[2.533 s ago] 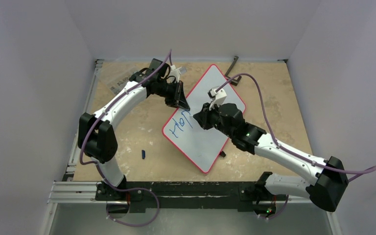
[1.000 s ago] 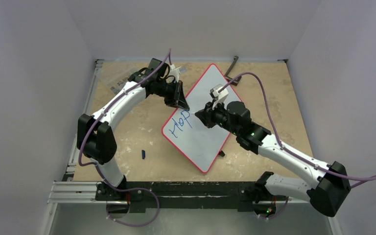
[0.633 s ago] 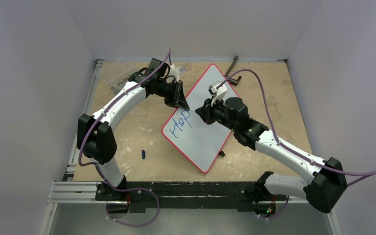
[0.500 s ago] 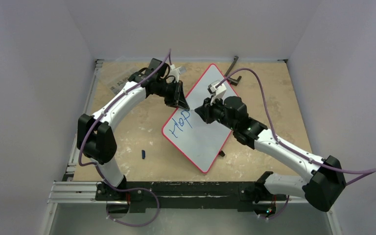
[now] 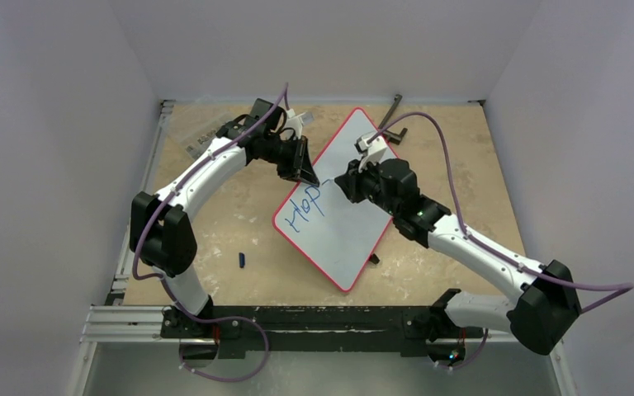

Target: Write a sentence on the whiteboard

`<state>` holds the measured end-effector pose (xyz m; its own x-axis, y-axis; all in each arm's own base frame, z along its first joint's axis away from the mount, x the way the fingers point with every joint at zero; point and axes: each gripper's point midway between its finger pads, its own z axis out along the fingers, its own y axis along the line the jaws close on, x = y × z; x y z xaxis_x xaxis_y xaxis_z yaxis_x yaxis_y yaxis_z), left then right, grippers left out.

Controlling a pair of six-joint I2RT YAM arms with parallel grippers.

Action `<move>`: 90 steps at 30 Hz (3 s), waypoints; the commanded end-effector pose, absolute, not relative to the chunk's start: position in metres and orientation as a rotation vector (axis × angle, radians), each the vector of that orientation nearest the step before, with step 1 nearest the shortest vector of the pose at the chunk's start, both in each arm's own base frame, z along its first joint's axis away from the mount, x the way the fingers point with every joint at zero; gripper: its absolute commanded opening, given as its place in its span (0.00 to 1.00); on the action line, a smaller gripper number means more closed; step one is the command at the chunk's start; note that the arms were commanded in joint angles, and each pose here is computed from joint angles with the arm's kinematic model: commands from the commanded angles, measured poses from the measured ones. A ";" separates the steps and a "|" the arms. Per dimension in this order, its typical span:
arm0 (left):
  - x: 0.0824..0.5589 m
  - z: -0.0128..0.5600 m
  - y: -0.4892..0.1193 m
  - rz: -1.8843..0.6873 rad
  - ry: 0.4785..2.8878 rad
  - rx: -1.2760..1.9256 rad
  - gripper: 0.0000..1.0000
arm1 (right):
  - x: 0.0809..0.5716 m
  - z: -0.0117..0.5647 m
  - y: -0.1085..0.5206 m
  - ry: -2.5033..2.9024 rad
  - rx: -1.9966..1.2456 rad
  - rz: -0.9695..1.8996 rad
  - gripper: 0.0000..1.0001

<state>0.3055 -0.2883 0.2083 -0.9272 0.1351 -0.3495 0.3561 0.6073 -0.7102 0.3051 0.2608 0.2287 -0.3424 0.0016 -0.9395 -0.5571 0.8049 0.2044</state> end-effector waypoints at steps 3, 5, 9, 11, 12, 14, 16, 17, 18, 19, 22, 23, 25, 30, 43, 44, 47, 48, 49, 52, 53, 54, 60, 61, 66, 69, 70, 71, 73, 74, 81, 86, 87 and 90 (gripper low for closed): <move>0.308 0.240 -0.289 -1.215 2.444 0.452 0.00 | 0.321 0.239 0.258 1.827 -0.398 0.566 0.00; 0.308 0.240 -0.289 -1.215 2.444 0.454 0.00 | 0.324 0.240 0.258 1.826 -0.393 0.565 0.00; 0.308 0.241 -0.290 -1.217 2.441 0.458 0.00 | 0.327 0.247 0.263 1.814 -0.399 0.576 0.00; 0.308 0.242 -0.290 -1.216 2.440 0.458 0.00 | 0.327 0.253 0.266 1.803 -0.405 0.591 0.00; 0.307 0.242 -0.290 -1.217 2.439 0.459 0.00 | 0.327 0.255 0.267 1.799 -0.415 0.600 0.00; 0.308 0.241 -0.290 -1.215 2.440 0.458 0.00 | 0.325 0.258 0.270 1.785 -0.437 0.615 0.00; 0.308 0.240 -0.290 -1.214 2.443 0.456 0.00 | 0.320 0.258 0.275 1.779 -0.469 0.646 0.00; 0.308 0.240 -0.290 -1.215 2.444 0.457 0.00 | 0.319 0.256 0.276 1.782 -0.479 0.652 0.00; 0.308 0.240 -0.290 -1.214 2.443 0.457 0.00 | 0.317 0.254 0.276 1.786 -0.485 0.656 0.00; 0.308 0.240 -0.290 -1.213 2.443 0.456 0.00 | 0.316 0.252 0.277 1.789 -0.493 0.663 0.00; 0.308 0.240 -0.290 -1.215 2.443 0.457 0.00 | 0.310 0.250 0.280 1.781 -0.519 0.696 0.00; 0.309 0.240 -0.290 -1.214 2.444 0.456 0.00 | 0.308 0.250 0.281 1.777 -0.527 0.708 0.00; 0.309 0.240 -0.290 -1.213 2.442 0.457 0.00 | 0.305 0.249 0.283 1.774 -0.540 0.723 0.00; 0.308 0.241 -0.289 -1.209 2.441 0.457 0.00 | 0.301 0.245 0.282 1.779 -0.546 0.733 0.00; 0.309 0.241 -0.289 -1.207 2.441 0.456 0.00 | 0.280 0.220 0.273 1.825 -0.561 0.763 0.00; 0.308 0.241 -0.289 -1.207 2.442 0.456 0.00 | 0.279 0.220 0.273 1.824 -0.563 0.766 0.00; 0.308 0.241 -0.289 -1.206 2.442 0.455 0.00 | 0.277 0.218 0.272 1.832 -0.564 0.768 0.00; 0.308 0.241 -0.289 -1.205 2.443 0.456 0.00 | 0.277 0.217 0.271 1.833 -0.564 0.766 0.00; 0.308 0.242 -0.289 -1.205 2.440 0.456 0.00 | 0.277 0.216 0.270 1.836 -0.563 0.761 0.00; 0.308 0.241 -0.289 -1.205 2.442 0.455 0.00 | 0.277 0.212 0.268 1.854 -0.543 0.756 0.00; 0.308 0.241 -0.289 -1.205 2.442 0.456 0.00 | 0.279 0.211 0.266 1.865 -0.523 0.740 0.00; 0.308 0.241 -0.289 -1.205 2.442 0.457 0.00 | 0.281 0.210 0.263 1.875 -0.505 0.724 0.00; 0.308 0.241 -0.289 -1.204 2.440 0.457 0.00 | 0.292 0.204 0.255 1.910 -0.440 0.653 0.00; 0.308 0.242 -0.288 -1.203 2.439 0.456 0.00 | 0.293 0.203 0.254 1.915 -0.431 0.643 0.00; 0.308 0.242 -0.288 -1.203 2.439 0.457 0.00 | 0.299 0.199 0.250 1.930 -0.396 0.605 0.00; 0.307 0.243 -0.289 -1.205 2.436 0.459 0.00 | 0.304 0.199 0.247 1.936 -0.376 0.579 0.00; 0.307 0.243 -0.288 -1.205 2.436 0.459 0.00 | 0.305 0.201 0.247 1.934 -0.371 0.577 0.00; 0.307 0.243 -0.289 -1.205 2.436 0.459 0.00 | 0.306 0.201 0.248 1.934 -0.368 0.574 0.00; 0.308 0.243 -0.289 -1.205 2.434 0.460 0.00 | 0.309 0.203 0.248 1.932 -0.364 0.573 0.00; 0.308 0.243 -0.288 -1.205 2.436 0.458 0.00 | 0.310 0.203 0.249 1.931 -0.361 0.572 0.00; 0.307 0.243 -0.289 -1.206 2.435 0.460 0.00 | 0.319 0.207 0.249 1.932 -0.345 0.558 0.00; 0.307 0.244 -0.289 -1.207 2.432 0.460 0.00 | 0.322 0.213 0.248 1.925 -0.342 0.547 0.00; 0.307 0.244 -0.288 -1.207 2.433 0.459 0.00 | 0.322 0.216 0.247 1.920 -0.343 0.541 0.00; 0.307 0.244 -0.288 -1.205 2.435 0.459 0.00 | 0.323 0.226 0.239 1.896 -0.338 0.508 0.00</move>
<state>0.3053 -0.2879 0.2065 -0.9281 0.1344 -0.3473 0.3533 0.6125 -0.7072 0.3206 0.2473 0.2216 -0.3689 0.0292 -0.9290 -0.4856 0.8462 0.2194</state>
